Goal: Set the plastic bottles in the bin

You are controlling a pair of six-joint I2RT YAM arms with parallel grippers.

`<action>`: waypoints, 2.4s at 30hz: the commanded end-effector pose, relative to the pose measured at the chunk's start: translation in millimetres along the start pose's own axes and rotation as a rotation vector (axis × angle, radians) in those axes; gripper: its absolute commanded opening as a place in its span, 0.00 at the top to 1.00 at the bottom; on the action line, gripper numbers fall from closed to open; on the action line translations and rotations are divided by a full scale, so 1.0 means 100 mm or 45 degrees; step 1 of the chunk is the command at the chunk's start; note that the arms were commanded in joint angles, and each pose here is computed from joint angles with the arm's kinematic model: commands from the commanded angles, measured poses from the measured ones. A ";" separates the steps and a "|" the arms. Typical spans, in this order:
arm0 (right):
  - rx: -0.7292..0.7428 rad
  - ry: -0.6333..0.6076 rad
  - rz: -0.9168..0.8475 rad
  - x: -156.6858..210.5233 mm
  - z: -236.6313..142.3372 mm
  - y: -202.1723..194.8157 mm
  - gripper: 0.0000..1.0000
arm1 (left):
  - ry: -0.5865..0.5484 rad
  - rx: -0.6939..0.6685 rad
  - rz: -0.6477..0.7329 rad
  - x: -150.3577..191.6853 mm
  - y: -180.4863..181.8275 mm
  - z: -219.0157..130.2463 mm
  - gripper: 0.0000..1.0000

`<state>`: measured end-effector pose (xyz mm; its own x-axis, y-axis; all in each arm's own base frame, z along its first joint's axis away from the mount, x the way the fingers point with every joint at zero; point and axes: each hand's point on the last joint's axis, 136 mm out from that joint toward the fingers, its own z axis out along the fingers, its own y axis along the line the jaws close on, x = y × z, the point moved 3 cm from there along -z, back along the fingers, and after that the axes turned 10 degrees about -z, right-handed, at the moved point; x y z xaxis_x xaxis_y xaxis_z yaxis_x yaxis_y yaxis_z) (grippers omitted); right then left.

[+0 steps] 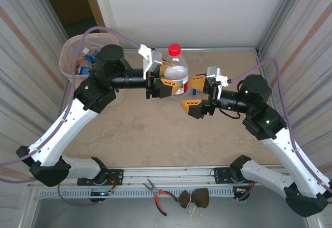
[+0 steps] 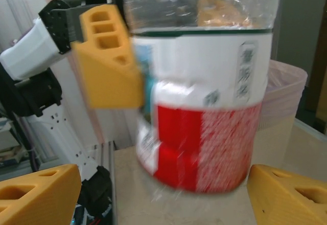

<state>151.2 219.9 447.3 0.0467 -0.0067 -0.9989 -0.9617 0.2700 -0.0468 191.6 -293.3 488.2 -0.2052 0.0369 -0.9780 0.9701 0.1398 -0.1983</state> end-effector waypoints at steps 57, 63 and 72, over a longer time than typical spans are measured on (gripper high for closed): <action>0.049 0.065 -0.067 -0.04 0.07 -0.13 0.16 | 0.748 -1.941 -0.607 1.11 3.00 -3.52 0.45; 0.044 0.079 -0.076 0.01 0.07 -0.12 0.16 | 0.889 -1.955 -0.747 1.42 3.01 -3.58 0.44; 0.044 0.089 -0.094 0.04 0.06 -0.12 0.16 | 0.996 -1.899 -0.907 1.76 3.10 -3.55 0.39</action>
<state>168.9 226.0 441.5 0.0606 -0.0955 -0.9936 -0.9496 0.3012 -0.0869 422.1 107.9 318.0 -0.8270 -0.0223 -0.5617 -0.1362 0.9774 0.1618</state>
